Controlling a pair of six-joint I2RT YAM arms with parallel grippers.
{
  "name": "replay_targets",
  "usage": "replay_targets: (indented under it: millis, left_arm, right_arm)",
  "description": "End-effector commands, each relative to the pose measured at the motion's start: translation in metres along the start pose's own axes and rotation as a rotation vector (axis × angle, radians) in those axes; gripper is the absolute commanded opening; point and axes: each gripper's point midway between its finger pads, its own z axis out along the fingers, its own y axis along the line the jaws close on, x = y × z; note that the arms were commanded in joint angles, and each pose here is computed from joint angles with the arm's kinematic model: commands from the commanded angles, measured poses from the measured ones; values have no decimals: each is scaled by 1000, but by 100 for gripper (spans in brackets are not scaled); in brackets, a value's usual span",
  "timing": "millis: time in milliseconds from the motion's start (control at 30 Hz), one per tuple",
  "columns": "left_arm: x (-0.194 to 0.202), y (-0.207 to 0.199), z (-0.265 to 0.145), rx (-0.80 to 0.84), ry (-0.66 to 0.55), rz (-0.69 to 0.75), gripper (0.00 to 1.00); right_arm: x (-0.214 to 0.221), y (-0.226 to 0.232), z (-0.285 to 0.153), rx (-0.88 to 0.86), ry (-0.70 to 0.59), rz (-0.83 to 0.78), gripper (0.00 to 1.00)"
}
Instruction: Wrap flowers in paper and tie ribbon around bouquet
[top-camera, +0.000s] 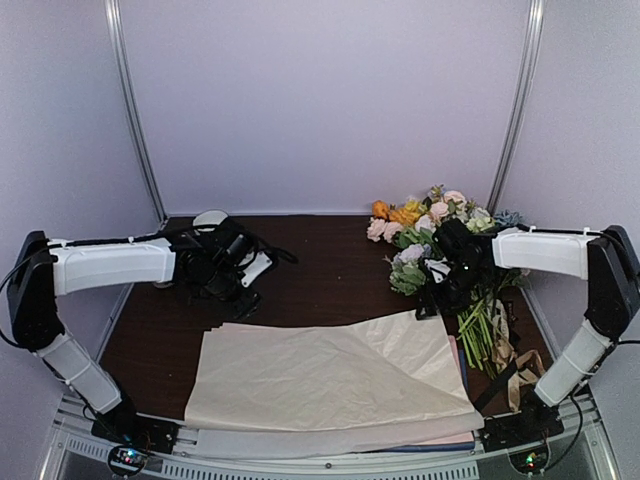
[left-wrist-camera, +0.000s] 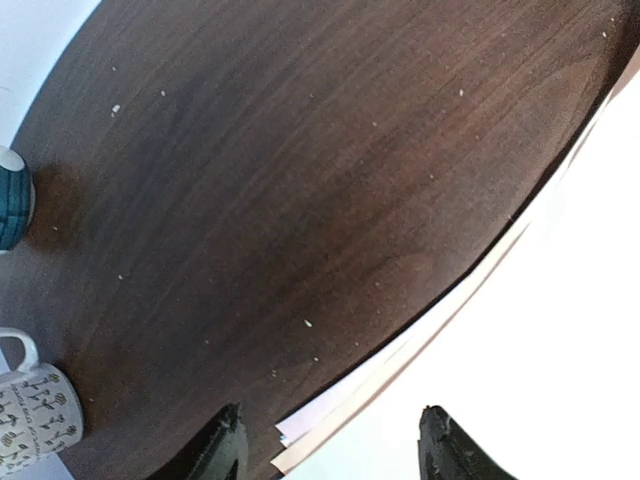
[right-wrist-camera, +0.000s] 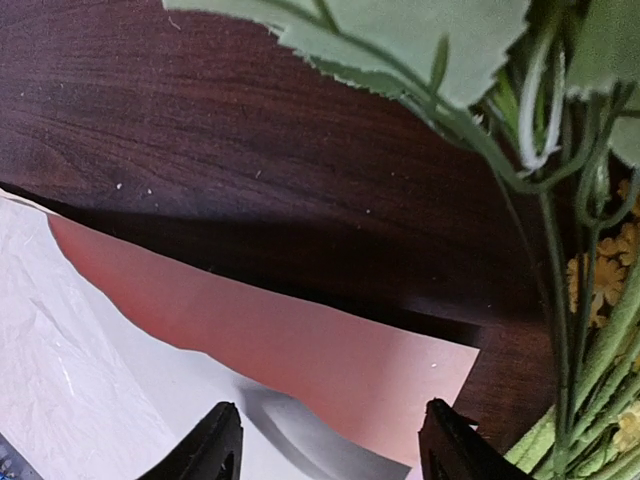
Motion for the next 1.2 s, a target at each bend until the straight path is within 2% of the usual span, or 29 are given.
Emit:
replay_targets:
  millis: [0, 33, 67, 100, 133, 167, 367, 500, 567, 600, 733, 800, 867, 933, 1000, 1167]
  left_arm:
    - [-3, -7, -8, 41, -47, -83, 62]
    - [-2, -8, -8, 46, -49, -87, 62]
    - [-2, -9, -9, 52, -53, -87, 62]
    - [-2, -9, -9, 54, -60, -87, 62]
    - [-2, -9, -10, 53, -64, -85, 62]
    - [-2, -9, -10, 50, -67, -83, 62]
    - [-12, 0, -31, 24, -111, -83, 62]
    - [-31, 18, -69, -33, -178, -77, 64]
    - [-41, 33, -94, -94, -220, -82, 65]
    - [-46, 44, -110, -137, -248, -92, 66]
    - [-62, 82, -174, -294, -368, -150, 71]
    - [-64, 93, -200, -334, -427, -183, 73]
    - [-62, 97, -215, -332, -473, -222, 74]
    - [-56, 94, -218, -298, -496, -265, 74]
    - [-48, 90, -216, -258, -507, -304, 74]
    - [-30, 90, -215, -142, -550, -446, 78]
  right_arm:
    - [9, 10, 9, -79, 27, 33, 58]
    - [9, 13, 9, -101, 27, 32, 52]
    - [8, 17, 8, -121, 22, 33, 41]
    - [5, 19, 6, -133, 10, 33, 20]
    - [3, 21, 2, -137, -3, 33, 7]
    - [1, 21, -3, -137, -17, 30, 0]
    - [-17, 50, -58, -250, -118, -31, 0]
    - [-48, 88, -133, -379, -294, -121, 0]
    - [-76, 98, -184, -378, -431, -144, 0]
    - [-99, 101, -224, -346, -542, -155, 0]
    - [-162, 73, -352, -96, -902, -50, 0]
    - [-173, 82, -413, -109, -1070, -52, 0]
    - [-169, 109, -444, -149, -1185, -129, 0]
    - [-156, 143, -440, -171, -1226, -266, 0]
    - [-136, 183, -408, -229, -1205, -427, 0]
    - [-63, 257, -276, -230, -991, -809, 0]
